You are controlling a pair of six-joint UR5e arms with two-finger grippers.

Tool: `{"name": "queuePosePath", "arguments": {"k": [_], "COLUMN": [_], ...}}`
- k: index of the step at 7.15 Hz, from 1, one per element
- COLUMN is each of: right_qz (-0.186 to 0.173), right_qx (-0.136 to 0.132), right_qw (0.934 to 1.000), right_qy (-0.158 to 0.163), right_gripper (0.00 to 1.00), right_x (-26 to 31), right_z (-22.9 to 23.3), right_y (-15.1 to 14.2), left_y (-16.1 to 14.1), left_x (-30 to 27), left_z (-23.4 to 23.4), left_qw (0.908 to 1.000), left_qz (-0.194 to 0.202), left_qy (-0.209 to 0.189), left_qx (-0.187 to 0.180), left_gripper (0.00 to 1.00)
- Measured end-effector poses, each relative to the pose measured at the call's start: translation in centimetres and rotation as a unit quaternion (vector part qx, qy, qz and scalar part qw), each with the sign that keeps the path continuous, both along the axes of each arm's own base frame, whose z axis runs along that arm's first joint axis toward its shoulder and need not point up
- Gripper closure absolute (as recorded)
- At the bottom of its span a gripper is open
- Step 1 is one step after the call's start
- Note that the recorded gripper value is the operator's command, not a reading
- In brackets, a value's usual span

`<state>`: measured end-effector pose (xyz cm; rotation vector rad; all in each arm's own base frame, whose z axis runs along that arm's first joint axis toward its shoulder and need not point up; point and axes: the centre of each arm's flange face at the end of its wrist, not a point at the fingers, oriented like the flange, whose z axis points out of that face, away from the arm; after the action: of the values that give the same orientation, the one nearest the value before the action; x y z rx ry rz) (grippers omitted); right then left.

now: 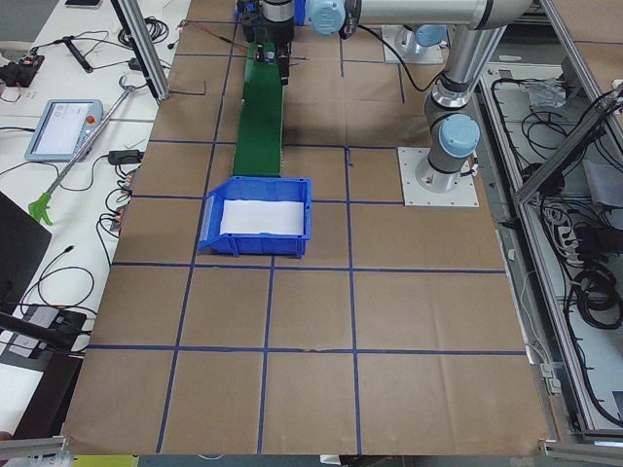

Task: Transport two buttons from left to right
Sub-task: 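Lower the right gripper over the red push-button on the belt, then close the right gripper on the red button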

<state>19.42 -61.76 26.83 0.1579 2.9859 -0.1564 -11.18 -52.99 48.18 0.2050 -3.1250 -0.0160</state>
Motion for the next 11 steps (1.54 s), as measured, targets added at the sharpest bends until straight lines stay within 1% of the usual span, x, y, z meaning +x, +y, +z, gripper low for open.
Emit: {"name": "queuePosePath", "arguments": {"k": [3, 4, 5, 6, 8, 9, 10, 11], "right_qz": [0.000, -0.001, -0.002, -0.003, -0.002, 0.001, 0.012, 0.030], "right_qx": [0.014, 0.017, 0.019, 0.021, 0.034, 0.045, 0.044, 0.036], "right_qw": [0.9999, 0.9997, 0.9993, 0.9988, 0.9982, 0.9977, 0.9976, 0.9974], "right_qy": [0.009, 0.017, 0.032, 0.043, 0.050, 0.051, 0.052, 0.054], "right_gripper": [0.02, 0.02, 0.10, 0.31, 0.91, 0.93, 0.93, 0.94], "right_x": [-0.2, -0.3, -0.6, -0.8, -0.9, -1.0, -1.0, -1.1], "right_z": [-1.0, -1.2, -1.6, -1.9, -2.6, -2.6, -2.0, -0.5], "right_y": [0.3, 0.4, 0.4, 0.3, 0.2, 0.3, 0.1, -0.5], "left_y": [0.0, 0.0, 0.0, 0.0, 0.0, 0.0, 0.0, 0.0], "left_x": [0.0, 0.0, 0.0, 0.0, 0.0, 0.0, 0.0, 0.0], "left_z": [-0.1, 0.0, 0.0, 0.0, 0.0, 0.0, 0.0, 0.0], "left_qw": [1.0000, 1.0000, 1.0000, 1.0000, 1.0000, 1.0000, 1.0000, 1.0000], "left_qz": [0.000, 0.000, 0.000, 0.000, 0.000, 0.000, 0.000, 0.000], "left_qy": [0.000, 0.000, 0.000, 0.000, 0.000, 0.000, 0.000, 0.000], "left_qx": [0.001, 0.000, 0.000, 0.000, 0.000, 0.000, 0.000, 0.000], "left_gripper": [0.00, 0.00, 0.00, 0.00, 0.00, 0.00, 0.00, 0.00]}}
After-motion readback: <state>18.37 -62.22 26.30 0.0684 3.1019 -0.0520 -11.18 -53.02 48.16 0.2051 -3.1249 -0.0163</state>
